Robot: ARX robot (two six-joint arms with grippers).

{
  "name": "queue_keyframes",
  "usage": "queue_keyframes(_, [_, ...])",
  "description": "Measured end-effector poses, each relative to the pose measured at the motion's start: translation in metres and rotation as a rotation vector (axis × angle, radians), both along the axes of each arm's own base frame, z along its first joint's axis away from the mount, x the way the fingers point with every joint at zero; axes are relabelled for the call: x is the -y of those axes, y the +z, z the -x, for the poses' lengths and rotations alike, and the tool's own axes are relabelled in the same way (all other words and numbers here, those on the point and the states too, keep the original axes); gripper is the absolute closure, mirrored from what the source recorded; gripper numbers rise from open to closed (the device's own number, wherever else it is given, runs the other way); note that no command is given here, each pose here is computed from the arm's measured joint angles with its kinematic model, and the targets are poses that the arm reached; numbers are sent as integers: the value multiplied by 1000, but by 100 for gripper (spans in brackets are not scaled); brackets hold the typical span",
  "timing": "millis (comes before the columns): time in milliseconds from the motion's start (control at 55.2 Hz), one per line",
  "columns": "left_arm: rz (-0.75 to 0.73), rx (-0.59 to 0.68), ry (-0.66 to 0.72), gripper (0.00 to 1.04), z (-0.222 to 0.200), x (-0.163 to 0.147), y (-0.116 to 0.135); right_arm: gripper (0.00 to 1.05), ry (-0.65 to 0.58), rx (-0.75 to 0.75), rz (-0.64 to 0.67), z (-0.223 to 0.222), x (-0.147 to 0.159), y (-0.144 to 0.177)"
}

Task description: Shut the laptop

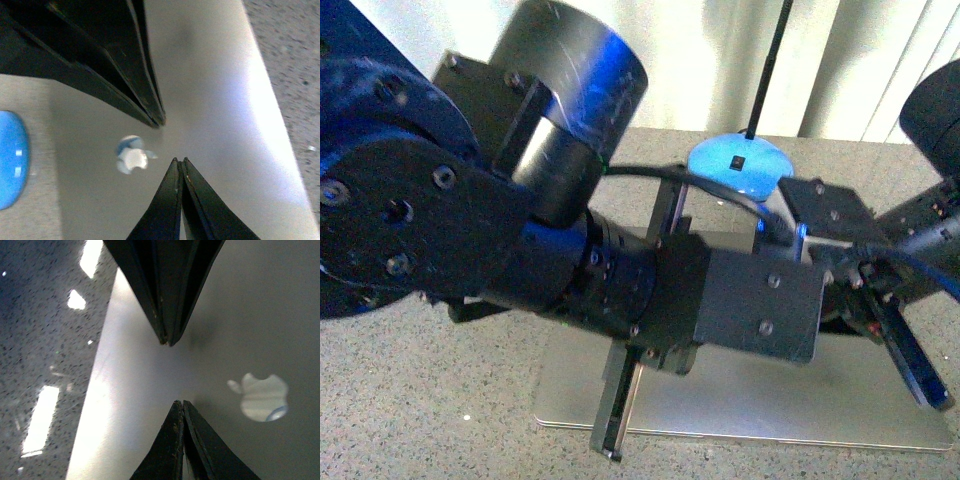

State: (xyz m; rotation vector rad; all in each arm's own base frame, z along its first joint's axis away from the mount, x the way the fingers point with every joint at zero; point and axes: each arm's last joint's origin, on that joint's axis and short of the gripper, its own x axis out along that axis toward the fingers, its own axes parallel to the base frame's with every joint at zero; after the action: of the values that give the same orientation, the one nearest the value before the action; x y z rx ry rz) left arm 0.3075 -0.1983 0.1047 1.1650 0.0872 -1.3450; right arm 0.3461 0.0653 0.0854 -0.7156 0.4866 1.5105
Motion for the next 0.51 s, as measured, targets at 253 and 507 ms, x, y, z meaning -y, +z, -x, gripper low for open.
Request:
queue_keyframes(253, [192, 132, 141, 101, -12, -13, 56, 102, -110, 229, -131, -15, 5, 42])
queue_keyframes(507, [498, 200, 398, 101, -4, -70, 128, 102, -437, 531, -265, -15, 27, 95])
